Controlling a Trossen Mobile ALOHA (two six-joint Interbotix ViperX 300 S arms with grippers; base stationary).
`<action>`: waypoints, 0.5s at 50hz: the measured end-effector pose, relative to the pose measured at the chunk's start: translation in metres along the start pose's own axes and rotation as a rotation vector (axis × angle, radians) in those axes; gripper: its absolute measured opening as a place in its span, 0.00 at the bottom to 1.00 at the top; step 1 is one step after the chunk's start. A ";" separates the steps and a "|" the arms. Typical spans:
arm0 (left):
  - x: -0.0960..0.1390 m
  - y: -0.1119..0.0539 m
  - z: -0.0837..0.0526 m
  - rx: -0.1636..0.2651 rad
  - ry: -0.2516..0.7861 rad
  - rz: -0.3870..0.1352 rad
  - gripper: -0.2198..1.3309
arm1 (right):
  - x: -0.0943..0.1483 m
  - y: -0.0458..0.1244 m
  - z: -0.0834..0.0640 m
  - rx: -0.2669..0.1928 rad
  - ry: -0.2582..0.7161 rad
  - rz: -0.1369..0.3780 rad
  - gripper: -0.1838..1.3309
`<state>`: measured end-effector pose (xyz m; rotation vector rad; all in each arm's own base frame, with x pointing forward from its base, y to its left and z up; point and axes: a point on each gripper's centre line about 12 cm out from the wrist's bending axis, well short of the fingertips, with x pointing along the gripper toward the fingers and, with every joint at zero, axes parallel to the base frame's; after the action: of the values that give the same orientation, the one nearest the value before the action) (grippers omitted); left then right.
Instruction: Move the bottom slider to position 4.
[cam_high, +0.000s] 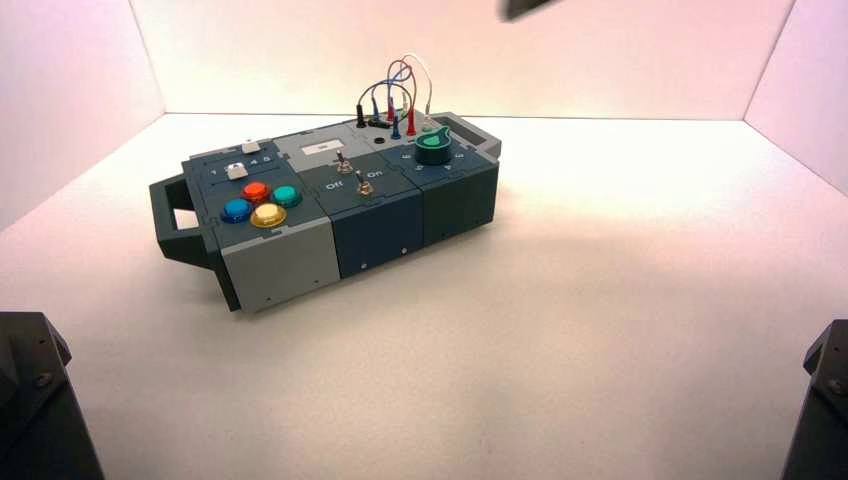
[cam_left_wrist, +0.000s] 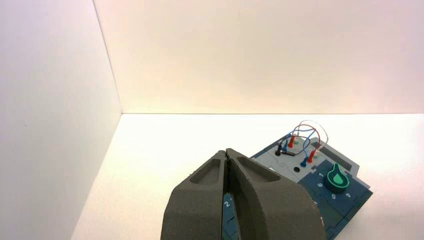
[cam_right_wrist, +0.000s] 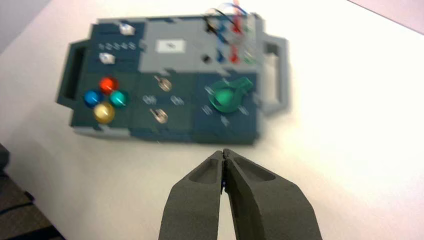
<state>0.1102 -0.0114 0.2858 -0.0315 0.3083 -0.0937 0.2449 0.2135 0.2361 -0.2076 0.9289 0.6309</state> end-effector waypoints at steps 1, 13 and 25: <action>0.000 0.000 0.000 -0.001 -0.002 0.000 0.04 | 0.001 0.001 0.001 -0.003 0.000 0.001 0.03; -0.001 0.000 0.000 -0.003 -0.003 0.000 0.04 | 0.055 0.051 0.034 -0.107 0.135 0.060 0.03; -0.003 0.000 0.001 -0.002 -0.015 -0.001 0.04 | 0.100 0.092 0.035 -0.165 0.245 0.102 0.03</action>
<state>0.1080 -0.0113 0.2875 -0.0345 0.2931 -0.0943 0.2583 0.3436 0.1866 -0.3941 1.1289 0.7892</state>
